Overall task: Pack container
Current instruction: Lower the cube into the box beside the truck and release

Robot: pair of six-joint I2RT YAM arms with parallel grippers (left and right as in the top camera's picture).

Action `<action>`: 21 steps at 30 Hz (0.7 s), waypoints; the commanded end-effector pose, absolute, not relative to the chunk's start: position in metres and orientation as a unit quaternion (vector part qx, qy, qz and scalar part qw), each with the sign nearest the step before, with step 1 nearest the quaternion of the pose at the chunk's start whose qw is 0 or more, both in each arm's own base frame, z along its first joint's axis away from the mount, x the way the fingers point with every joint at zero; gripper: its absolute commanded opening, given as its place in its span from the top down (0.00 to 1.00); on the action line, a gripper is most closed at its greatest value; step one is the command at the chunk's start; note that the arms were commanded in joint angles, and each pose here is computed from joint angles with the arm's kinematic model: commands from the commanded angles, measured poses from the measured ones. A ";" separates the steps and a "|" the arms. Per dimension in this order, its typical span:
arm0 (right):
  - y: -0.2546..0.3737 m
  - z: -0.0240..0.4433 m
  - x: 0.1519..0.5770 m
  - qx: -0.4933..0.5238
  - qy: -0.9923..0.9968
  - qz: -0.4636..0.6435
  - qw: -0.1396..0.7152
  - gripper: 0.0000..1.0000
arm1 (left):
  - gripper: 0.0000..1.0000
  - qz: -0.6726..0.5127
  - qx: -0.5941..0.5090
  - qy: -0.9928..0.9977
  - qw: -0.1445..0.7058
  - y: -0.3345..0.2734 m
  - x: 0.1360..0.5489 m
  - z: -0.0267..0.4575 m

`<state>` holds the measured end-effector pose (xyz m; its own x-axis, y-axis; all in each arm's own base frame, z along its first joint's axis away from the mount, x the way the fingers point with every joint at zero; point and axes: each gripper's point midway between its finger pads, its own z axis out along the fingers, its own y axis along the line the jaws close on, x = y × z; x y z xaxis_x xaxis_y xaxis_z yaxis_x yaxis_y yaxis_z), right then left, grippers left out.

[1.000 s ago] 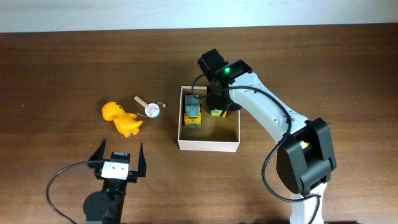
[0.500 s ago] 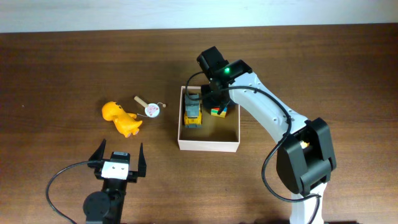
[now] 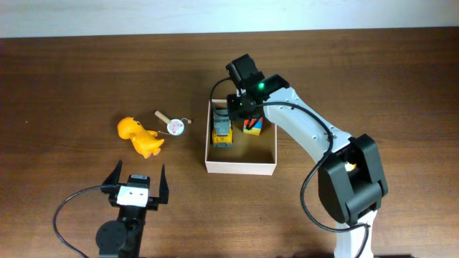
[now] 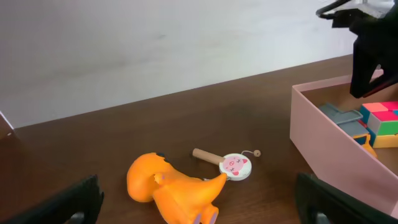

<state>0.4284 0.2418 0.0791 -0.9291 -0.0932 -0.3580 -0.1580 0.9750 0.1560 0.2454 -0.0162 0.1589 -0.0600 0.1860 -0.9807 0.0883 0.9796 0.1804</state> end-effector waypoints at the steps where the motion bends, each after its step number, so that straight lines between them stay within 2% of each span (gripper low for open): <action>1: 0.243 0.070 0.424 -0.070 0.979 0.093 0.170 0.93 | 0.01 0.044 0.097 0.728 0.678 -0.014 0.246 0.157; 12: 0.239 0.043 0.409 -0.071 0.983 0.092 0.142 0.93 | 0.01 0.044 0.097 0.728 0.678 -0.015 0.246 0.157; 21: 0.234 0.039 0.408 -0.084 0.983 0.081 0.142 0.92 | 0.01 0.044 0.097 0.728 0.678 -0.014 0.246 0.157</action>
